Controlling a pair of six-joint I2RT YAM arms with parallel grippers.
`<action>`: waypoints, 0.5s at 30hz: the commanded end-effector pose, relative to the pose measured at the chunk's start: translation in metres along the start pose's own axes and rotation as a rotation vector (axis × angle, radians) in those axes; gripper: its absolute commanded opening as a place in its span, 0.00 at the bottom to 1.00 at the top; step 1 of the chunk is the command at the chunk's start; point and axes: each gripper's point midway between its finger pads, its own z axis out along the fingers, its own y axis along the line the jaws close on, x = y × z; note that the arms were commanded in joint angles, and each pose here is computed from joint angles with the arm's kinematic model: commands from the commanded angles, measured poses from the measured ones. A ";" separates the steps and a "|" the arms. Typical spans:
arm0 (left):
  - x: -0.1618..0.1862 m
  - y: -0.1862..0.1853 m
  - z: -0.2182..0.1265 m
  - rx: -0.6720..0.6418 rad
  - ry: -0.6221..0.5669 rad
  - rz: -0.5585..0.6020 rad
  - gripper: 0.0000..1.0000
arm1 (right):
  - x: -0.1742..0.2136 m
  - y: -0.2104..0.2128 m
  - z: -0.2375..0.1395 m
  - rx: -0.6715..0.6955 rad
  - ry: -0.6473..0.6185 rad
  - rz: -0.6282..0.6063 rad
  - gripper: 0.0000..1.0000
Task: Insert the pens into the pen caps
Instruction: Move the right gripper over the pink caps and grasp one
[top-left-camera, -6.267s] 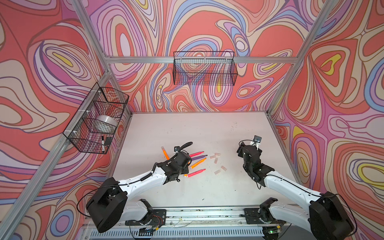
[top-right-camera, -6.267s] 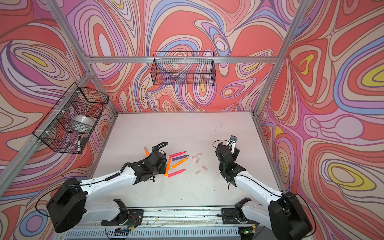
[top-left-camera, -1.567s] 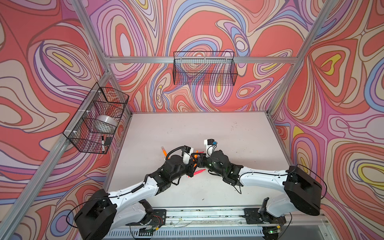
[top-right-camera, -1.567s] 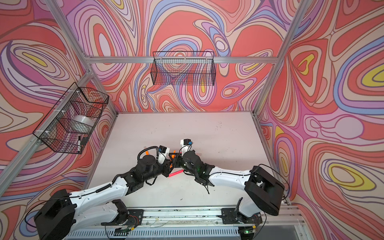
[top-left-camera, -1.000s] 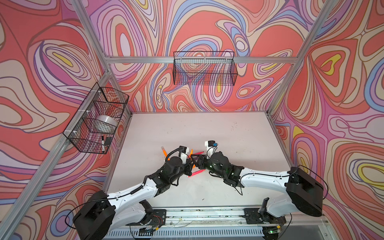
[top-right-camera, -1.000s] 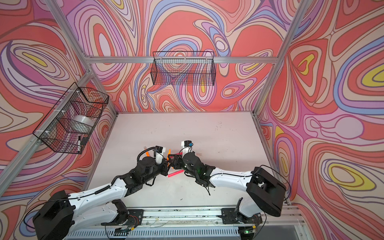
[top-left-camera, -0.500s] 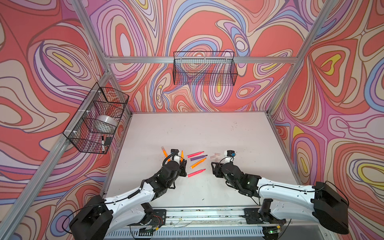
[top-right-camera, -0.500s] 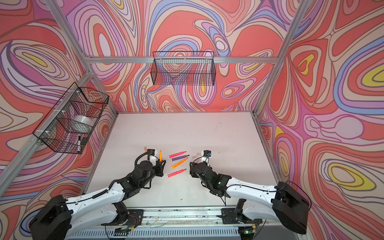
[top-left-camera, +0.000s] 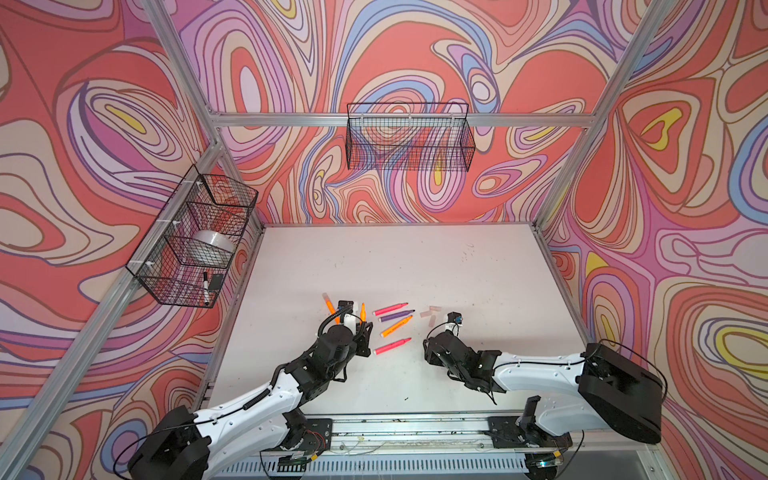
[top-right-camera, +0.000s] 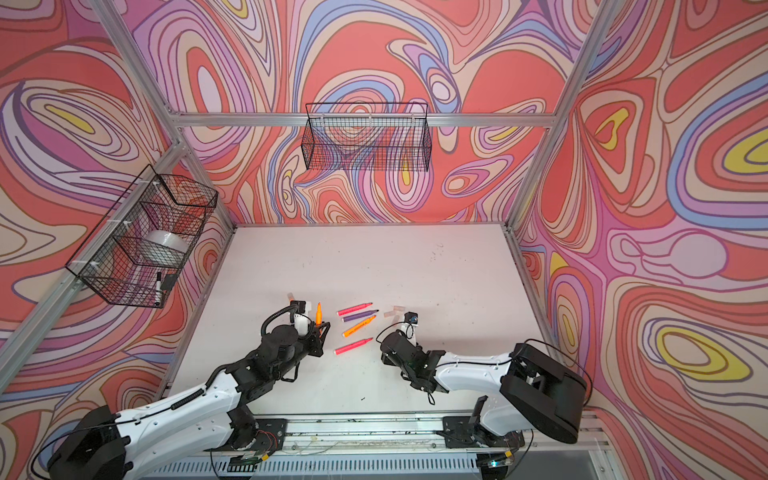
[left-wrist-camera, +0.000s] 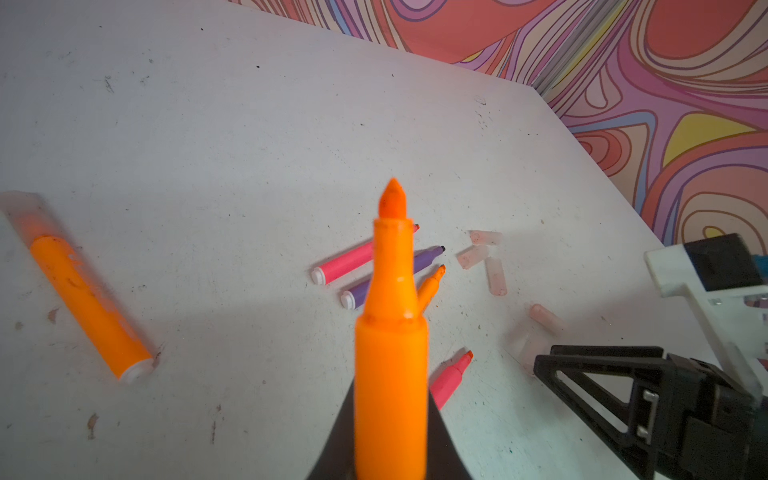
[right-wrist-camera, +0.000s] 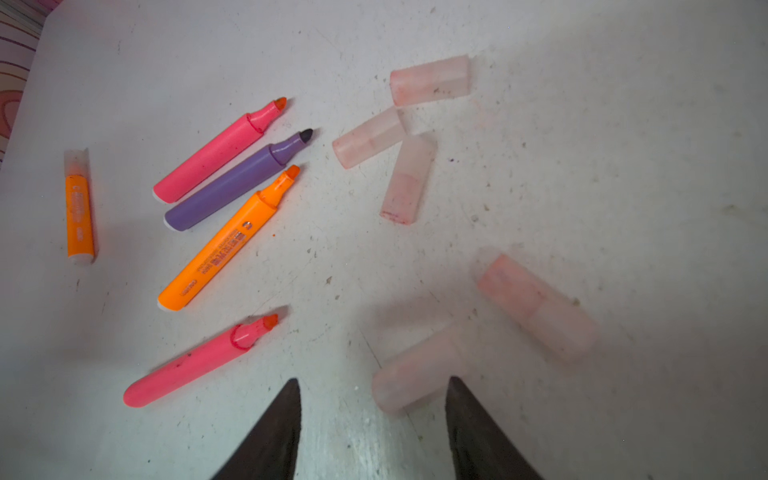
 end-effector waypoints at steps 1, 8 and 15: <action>0.004 0.008 -0.004 -0.029 0.007 -0.002 0.00 | 0.000 0.004 0.003 -0.008 -0.003 0.011 0.57; 0.004 0.010 -0.005 -0.039 0.011 0.001 0.00 | 0.002 0.008 0.010 0.008 0.013 -0.010 0.56; 0.005 0.011 -0.005 -0.045 0.012 -0.001 0.00 | 0.000 -0.005 0.017 0.100 -0.008 -0.043 0.58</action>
